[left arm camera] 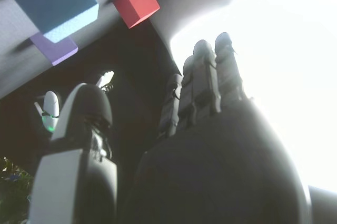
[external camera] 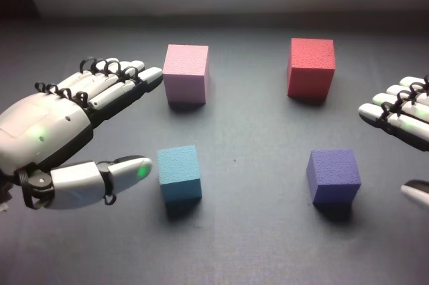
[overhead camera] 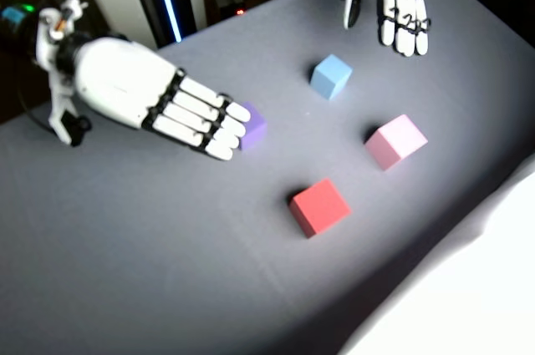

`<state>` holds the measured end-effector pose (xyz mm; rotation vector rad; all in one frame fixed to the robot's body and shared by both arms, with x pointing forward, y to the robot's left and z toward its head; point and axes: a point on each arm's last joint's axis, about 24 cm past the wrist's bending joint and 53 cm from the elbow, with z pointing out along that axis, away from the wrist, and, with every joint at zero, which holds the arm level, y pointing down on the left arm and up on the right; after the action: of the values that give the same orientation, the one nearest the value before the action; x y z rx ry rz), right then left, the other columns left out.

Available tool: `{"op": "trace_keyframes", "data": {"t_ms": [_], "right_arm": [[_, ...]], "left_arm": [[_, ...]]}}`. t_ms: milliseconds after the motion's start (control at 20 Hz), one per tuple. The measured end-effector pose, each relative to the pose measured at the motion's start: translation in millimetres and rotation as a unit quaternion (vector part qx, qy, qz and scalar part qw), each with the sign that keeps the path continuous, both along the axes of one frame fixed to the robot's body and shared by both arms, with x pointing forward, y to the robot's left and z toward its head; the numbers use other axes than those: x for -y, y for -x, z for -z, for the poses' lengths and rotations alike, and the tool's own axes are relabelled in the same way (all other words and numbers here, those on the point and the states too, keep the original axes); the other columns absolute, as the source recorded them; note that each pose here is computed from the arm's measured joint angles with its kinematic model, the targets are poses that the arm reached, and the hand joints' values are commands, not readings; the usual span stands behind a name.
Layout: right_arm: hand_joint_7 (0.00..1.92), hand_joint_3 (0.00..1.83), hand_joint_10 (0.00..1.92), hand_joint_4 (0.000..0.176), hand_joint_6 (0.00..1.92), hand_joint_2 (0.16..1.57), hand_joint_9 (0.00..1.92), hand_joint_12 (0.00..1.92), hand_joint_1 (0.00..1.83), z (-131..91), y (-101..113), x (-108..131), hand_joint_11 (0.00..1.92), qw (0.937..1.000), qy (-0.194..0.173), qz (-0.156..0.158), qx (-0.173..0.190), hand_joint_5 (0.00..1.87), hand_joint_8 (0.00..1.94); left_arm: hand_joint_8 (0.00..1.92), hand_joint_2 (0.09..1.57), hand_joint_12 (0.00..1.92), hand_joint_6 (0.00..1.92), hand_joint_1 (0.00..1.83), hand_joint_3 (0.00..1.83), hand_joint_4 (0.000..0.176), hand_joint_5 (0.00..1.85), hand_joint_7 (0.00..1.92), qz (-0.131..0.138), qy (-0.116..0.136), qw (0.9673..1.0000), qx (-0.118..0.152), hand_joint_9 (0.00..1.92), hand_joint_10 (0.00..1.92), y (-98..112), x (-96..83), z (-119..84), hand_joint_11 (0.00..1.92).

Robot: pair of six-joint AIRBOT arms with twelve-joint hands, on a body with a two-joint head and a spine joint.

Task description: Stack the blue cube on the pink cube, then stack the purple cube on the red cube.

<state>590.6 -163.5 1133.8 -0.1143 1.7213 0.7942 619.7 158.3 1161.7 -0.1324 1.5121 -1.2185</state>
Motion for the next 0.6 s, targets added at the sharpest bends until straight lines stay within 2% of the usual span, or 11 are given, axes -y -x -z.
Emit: {"op": "trace_keyframes", "data": {"t_ms": [50,100,200,250,300,350,400,450,500,550,600], "right_arm": [[0.00,0.04,0.00,0.000,0.00,1.35,0.00,0.00,0.50,-2,0,0,0.00,1.0000,-0.001,0.001,0.003,0.00,0.00],[0.00,0.03,0.00,0.000,0.00,1.37,0.00,0.00,0.47,-2,0,0,0.00,1.0000,-0.002,0.000,0.005,0.00,0.00],[0.00,0.02,0.00,0.000,0.00,1.37,0.00,0.00,0.48,-4,-1,1,0.00,1.0000,-0.004,0.002,0.007,0.00,0.00],[0.00,0.02,0.00,0.000,0.00,1.37,0.00,0.00,0.47,-6,-1,1,0.00,0.9999,-0.007,0.003,0.010,0.00,0.00],[0.00,0.02,0.00,0.000,0.00,1.38,0.00,0.00,0.46,-7,-1,1,0.00,0.9999,-0.009,0.005,0.011,0.00,0.00],[0.00,0.01,0.00,0.000,0.00,1.38,0.00,0.00,0.47,-7,-2,3,0.00,0.9998,-0.011,0.008,0.012,0.00,0.00],[0.00,0.01,0.00,0.000,0.00,1.38,0.00,0.00,0.46,-7,-3,4,0.00,0.9998,-0.013,0.012,0.010,0.00,0.00],[0.00,0.01,0.00,0.000,0.00,1.37,0.00,0.00,0.44,-6,-3,7,0.00,0.9997,-0.014,0.015,0.009,0.00,0.00],[0.00,0.01,0.00,0.000,0.00,1.37,0.00,0.00,0.47,-5,-3,9,0.00,0.9997,-0.014,0.018,0.008,0.00,0.00],[0.00,0.00,0.00,0.000,0.00,1.37,0.00,0.00,0.49,-3,-3,11,0.00,0.9996,-0.014,0.023,0.004,0.00,0.00],[0.00,0.00,0.00,0.000,0.00,1.38,0.00,0.00,0.49,-3,-4,13,0.00,0.9995,-0.015,0.027,0.003,0.00,0.00]], "left_arm": [[0.00,1.22,0.00,0.00,0.32,0.00,0.077,0.00,0.00,0.000,0.001,1.0000,0.001,0.00,0.00,0,0.2,-1,0.00],[0.00,1.22,0.00,0.00,0.34,0.00,0.061,0.00,0.00,-0.001,0.001,1.0000,0.000,0.00,0.00,-1,0.0,-1,0.00],[0.00,1.18,0.00,0.00,0.38,0.00,0.059,0.00,0.00,0.001,0.000,1.0000,0.000,0.00,0.00,-1,1.2,1,0.00],[0.00,1.14,0.00,0.00,0.42,0.00,0.067,0.00,0.00,0.000,0.001,1.0000,-0.005,0.00,0.00,-2,2.0,4,0.00],[0.00,1.07,0.02,0.00,0.50,0.00,0.061,0.00,0.00,0.000,0.000,1.0000,-0.009,0.00,0.00,-3,3.1,6,0.02],[0.00,1.04,0.02,0.00,0.50,0.00,0.076,0.00,0.00,0.002,-0.004,0.9999,-0.013,0.00,0.00,-5,5.6,10,0.01],[0.01,1.02,0.03,0.00,0.52,0.00,0.079,0.00,0.01,0.004,-0.008,0.9997,-0.021,0.02,0.01,-7,8.9,16,0.02],[0.00,0.99,0.06,0.00,0.53,0.00,0.090,0.00,0.04,0.007,-0.013,0.9995,-0.029,0.04,0.02,-9,13.2,22,0.00],[0.01,0.96,0.03,0.00,0.56,0.00,0.079,0.00,0.09,0.011,-0.020,0.9988,-0.043,0.06,0.02,-11,17.5,31,0.00],[0.01,0.96,0.03,0.00,0.56,0.00,0.057,0.01,0.11,0.017,-0.026,0.9980,-0.056,0.07,0.02,-13,22.6,40,0.00],[0.01,0.94,0.16,0.00,0.54,0.00,0.045,0.03,0.14,0.018,-0.030,0.9975,-0.061,0.09,0.03,-15,25.6,44,0.00]]}}
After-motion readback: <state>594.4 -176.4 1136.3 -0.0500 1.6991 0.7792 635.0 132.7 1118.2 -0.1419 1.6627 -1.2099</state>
